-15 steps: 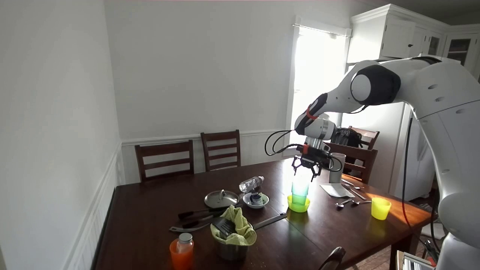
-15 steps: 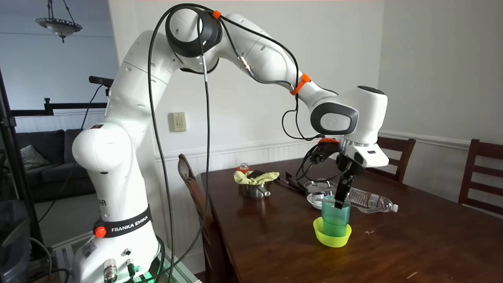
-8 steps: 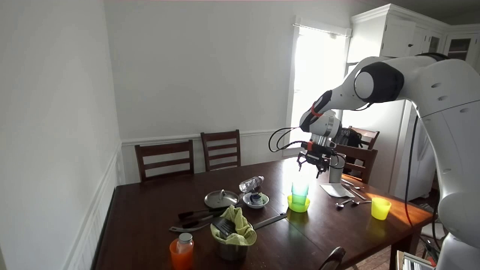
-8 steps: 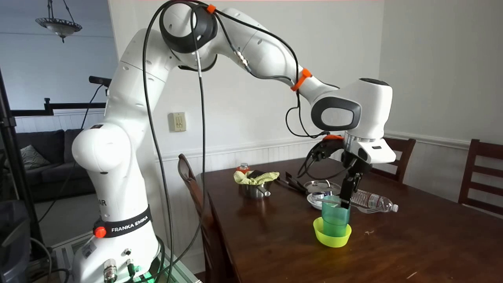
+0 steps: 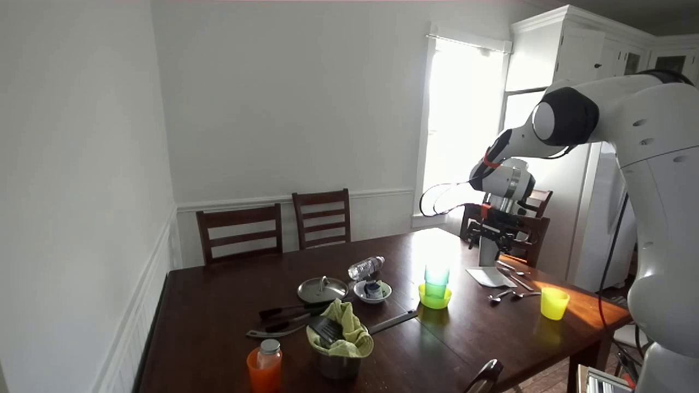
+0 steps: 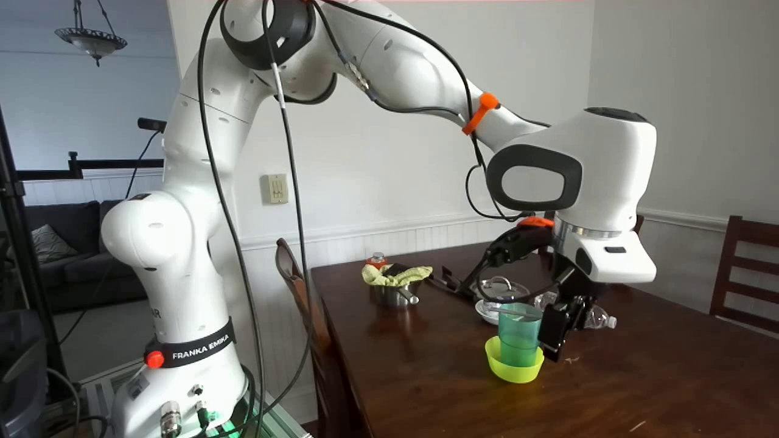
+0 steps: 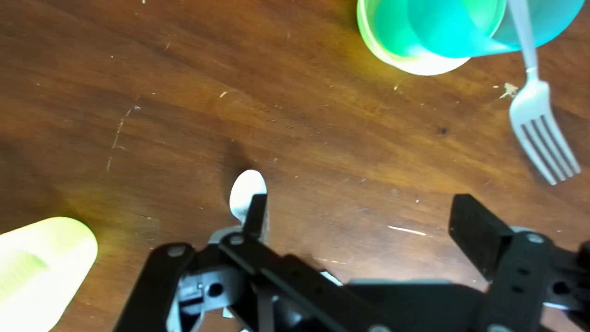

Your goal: Pick up a fork and a spoon and place them on top of the green cup starting with the fork and then the spoon last

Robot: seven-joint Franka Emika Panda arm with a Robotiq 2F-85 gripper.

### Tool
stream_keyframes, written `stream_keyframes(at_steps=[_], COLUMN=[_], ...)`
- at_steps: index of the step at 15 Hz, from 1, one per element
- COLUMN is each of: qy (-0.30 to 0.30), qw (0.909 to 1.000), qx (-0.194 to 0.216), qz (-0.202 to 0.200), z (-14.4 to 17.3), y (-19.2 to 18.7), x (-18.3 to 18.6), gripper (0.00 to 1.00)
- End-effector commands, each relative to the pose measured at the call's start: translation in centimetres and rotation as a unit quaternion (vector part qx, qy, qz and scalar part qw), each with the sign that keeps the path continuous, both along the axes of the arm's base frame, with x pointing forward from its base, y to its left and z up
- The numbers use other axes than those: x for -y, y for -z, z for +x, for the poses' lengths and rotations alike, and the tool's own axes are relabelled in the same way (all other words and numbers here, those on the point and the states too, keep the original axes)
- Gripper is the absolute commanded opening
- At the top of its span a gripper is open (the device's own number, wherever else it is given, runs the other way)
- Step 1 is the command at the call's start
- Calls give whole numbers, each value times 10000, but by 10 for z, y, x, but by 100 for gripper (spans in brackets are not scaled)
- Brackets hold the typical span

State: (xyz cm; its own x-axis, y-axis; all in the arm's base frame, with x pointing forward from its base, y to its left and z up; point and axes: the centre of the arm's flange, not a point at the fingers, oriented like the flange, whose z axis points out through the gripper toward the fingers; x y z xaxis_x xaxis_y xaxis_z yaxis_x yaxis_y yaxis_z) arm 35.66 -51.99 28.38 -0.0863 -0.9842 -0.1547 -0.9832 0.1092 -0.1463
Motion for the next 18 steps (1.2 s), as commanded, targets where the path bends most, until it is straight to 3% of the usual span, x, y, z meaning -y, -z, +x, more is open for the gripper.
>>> stream_keyframes(at_steps=[1,5,6,9,14,18], qy=[69,100,333,795,1175,1173], qw=[10000,9999,9993,9957,9892,9879], qx=[-1,2,-147,-423,-863,-981], qz=[45,94,-118,-225,127,256], z=[-10,-15,-13,-22,-46,-59], y=[5,10,19,48,99,125], x=[4,5,12,33,53,65], gripper=[100,100,100,100,100,100])
